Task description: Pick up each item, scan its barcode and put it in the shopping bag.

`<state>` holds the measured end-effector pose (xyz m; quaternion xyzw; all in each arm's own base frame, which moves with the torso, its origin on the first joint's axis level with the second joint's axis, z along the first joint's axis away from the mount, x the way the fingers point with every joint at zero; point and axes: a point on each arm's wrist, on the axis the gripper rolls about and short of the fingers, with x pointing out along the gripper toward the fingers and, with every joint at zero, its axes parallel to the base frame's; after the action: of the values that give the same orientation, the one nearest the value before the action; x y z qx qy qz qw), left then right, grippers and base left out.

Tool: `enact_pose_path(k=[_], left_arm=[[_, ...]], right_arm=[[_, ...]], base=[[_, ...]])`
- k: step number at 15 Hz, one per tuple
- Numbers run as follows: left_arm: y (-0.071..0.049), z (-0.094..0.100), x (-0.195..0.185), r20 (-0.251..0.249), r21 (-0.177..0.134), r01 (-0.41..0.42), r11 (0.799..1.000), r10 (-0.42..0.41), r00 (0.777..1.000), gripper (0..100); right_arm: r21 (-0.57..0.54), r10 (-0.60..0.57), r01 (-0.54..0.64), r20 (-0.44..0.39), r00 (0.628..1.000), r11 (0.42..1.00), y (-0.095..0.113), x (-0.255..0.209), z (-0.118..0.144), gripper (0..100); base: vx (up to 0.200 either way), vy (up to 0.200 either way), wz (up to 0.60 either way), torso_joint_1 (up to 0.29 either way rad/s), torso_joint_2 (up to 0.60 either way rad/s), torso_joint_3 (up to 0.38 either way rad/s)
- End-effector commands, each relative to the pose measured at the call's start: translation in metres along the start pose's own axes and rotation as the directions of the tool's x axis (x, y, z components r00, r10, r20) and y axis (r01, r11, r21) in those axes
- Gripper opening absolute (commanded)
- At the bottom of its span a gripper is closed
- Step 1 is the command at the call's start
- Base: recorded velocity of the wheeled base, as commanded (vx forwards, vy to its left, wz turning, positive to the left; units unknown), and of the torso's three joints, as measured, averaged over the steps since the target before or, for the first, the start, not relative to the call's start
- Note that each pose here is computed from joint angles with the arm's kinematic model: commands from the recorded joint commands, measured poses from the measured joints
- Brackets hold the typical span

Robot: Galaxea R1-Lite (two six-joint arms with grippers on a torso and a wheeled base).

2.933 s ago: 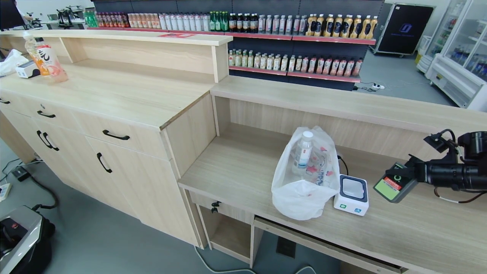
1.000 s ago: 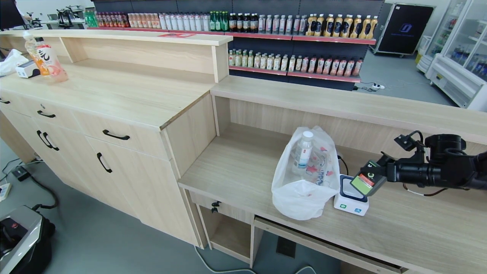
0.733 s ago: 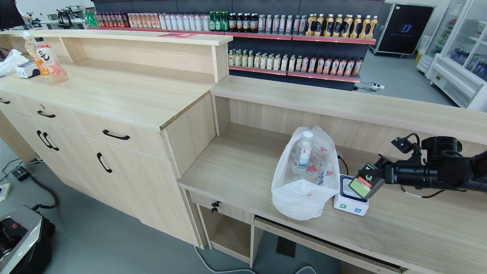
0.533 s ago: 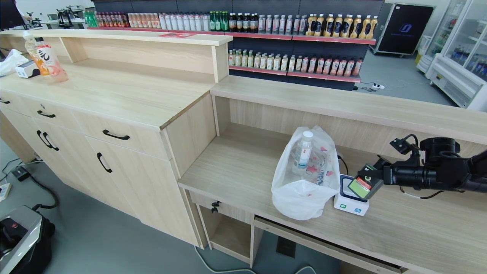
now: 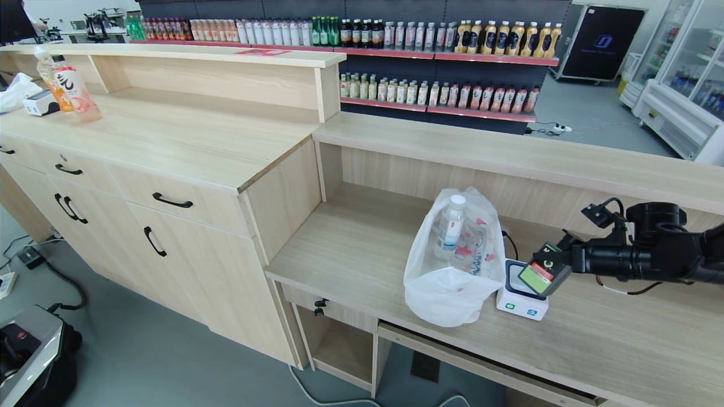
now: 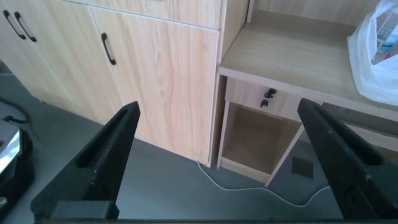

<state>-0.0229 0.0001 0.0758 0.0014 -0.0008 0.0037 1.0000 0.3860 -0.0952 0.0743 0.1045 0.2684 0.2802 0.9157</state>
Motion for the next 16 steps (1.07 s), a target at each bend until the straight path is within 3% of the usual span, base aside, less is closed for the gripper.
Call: enact_pose_path(k=[1, 2, 4, 7, 8, 10, 12, 14, 15, 16], left_arm=[[0.000, 0.000, 0.000, 0.001, 0.000, 0.000, 1.000, 0.000, 1.000, 100], [0.000, 0.000, 0.000, 0.001, 0.000, 0.000, 1.000, 0.000, 1.000, 100], [0.000, 0.000, 0.000, 0.001, 0.000, 0.000, 1.000, 0.000, 1.000, 100], [0.000, 0.000, 0.000, 0.001, 0.000, 0.000, 1.000, 0.000, 1.000, 100], [0.000, 0.000, 0.000, 0.001, 0.000, 0.000, 1.000, 0.000, 1.000, 100], [0.000, 0.000, 0.000, 0.001, 0.000, 0.000, 1.000, 0.000, 1.000, 100], [0.000, 0.000, 0.000, 0.000, 0.000, 0.000, 1.000, 0.000, 1.000, 100], [0.000, 0.000, 0.000, 0.001, 0.000, 0.000, 1.000, 0.000, 1.000, 100], [0.000, 0.000, 0.000, 0.001, 0.000, 0.000, 1.000, 0.000, 1.000, 100], [0.000, 0.000, 0.000, 0.000, 0.000, 0.000, 1.000, 0.000, 1.000, 100]], right_arm=[[-0.069, -0.059, 0.064, 0.074, 0.996, 0.996, 0.033, -0.037, 0.033, 0], [-0.101, -0.250, 0.262, 0.122, 0.961, 0.960, 0.058, -0.065, 0.045, 0], [-0.111, -0.421, 0.438, 0.148, 0.895, 0.892, 0.086, -0.086, 0.043, 0], [-0.126, -0.660, 0.673, 0.135, 0.739, 0.728, 0.115, -0.073, 0.044, 0], [-0.159, -0.674, 0.688, 0.138, 0.726, 0.709, 0.123, -0.067, 0.042, 0], [-0.287, -0.665, 0.687, 0.186, 0.723, 0.667, 0.128, -0.069, 0.040, 0], [-0.343, -0.592, 0.640, 0.246, 0.768, 0.687, 0.131, -0.069, 0.043, 0], [-0.399, -0.562, 0.627, 0.280, 0.778, 0.669, 0.135, -0.064, 0.044, 0], [-0.410, -0.530, 0.604, 0.291, 0.797, 0.683, 0.133, -0.062, 0.045, 0], [-0.434, -0.448, 0.522, 0.267, 0.853, 0.734, 0.128, -0.054, 0.041, 0]], base=[[0.000, 0.000, 0.00, 0.000, 0.00, 0.000], [0.000, 0.000, 0.00, 0.000, 0.00, 0.000], [0.000, 0.000, 0.00, 0.000, 0.00, 0.000], [0.000, 0.000, 0.00, 0.000, 0.00, 0.000], [0.000, 0.000, 0.00, 0.000, 0.00, 0.000], [0.000, 0.000, 0.00, 0.000, 0.00, 0.000], [0.000, 0.000, 0.30, 0.001, 0.00, 0.004], [0.000, 0.000, 0.60, 0.002, 0.00, 0.002], [0.000, 0.000, 0.60, -0.002, 0.00, -0.002], [0.000, 0.000, 0.60, -0.002, 0.01, 0.002]])
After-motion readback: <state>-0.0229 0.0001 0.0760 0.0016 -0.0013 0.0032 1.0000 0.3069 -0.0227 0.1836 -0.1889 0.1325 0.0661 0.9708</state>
